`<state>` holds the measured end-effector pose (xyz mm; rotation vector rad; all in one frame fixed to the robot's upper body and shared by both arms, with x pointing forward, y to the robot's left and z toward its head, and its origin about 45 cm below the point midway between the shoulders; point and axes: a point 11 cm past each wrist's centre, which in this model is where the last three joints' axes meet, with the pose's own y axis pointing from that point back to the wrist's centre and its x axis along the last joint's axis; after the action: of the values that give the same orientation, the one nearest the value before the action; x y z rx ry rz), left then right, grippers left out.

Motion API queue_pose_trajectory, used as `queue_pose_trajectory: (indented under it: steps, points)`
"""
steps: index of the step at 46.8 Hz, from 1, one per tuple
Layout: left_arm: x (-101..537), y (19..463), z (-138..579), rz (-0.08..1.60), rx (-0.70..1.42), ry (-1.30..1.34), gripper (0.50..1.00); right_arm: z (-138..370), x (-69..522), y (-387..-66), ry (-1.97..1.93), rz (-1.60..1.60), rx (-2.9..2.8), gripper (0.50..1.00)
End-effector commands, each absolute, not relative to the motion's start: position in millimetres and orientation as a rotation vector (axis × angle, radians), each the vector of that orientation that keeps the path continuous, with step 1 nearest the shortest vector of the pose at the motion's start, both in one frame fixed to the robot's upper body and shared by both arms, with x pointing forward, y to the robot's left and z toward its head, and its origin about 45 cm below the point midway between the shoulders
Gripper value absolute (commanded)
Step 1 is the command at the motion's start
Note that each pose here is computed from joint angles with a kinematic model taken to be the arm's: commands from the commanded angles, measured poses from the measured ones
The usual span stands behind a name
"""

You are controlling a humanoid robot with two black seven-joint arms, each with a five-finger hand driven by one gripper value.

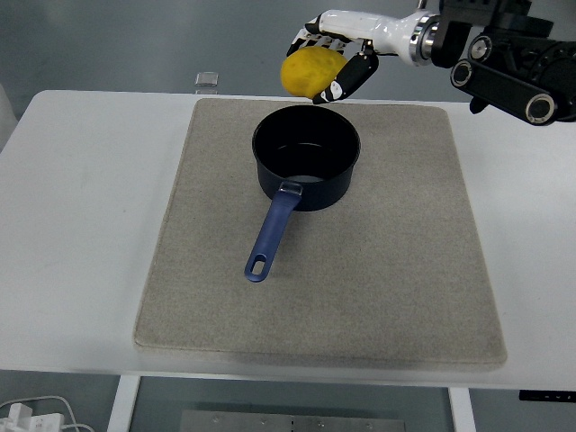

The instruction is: Put the potato in the blue pot

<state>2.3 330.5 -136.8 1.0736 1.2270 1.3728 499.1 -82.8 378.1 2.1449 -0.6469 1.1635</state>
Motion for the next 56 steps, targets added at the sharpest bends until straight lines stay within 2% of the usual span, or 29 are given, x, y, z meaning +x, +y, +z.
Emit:
queue_pose_trajectory:
  steps: [1,11,26,47,48,50,52,54,56]
  points:
    - [2,330,-137,1.372,1.074,1.226,1.000,374,497,-72,-0.630,1.168,2.151,0.500]
    - [2,330,-137,1.372,1.074,1.226,1.000,353,496,-56,-0.604,1.155,2.148,0.500]
    - [2,330,-137,1.372,1.074,1.226,1.000,299,493,-65,-0.581,1.056,2.137,0.500]
    - [2,330,-137,1.372,1.074,1.226,1.000,281,496,-80,-0.618,1.007,2.121,0.500]
    - [2,330,-137,1.373,1.073,1.227,1.000,280,496,-81,-0.618,1.002,2.123,0.543]
    - [2,330,-137,1.373,1.073,1.227,1.000,278,495,-81,-0.618,0.994,2.127,0.682]
    - [2,330,-137,1.373,1.073,1.227,1.000,277,495,-81,-0.617,0.992,2.126,0.768]
    - [2,330,-137,1.372,1.074,1.226,1.000,276,495,-82,-0.615,0.991,2.125,0.927]
    - [2,330,-137,1.372,1.074,1.226,1.000,276,495,-82,-0.616,0.990,2.126,0.944]
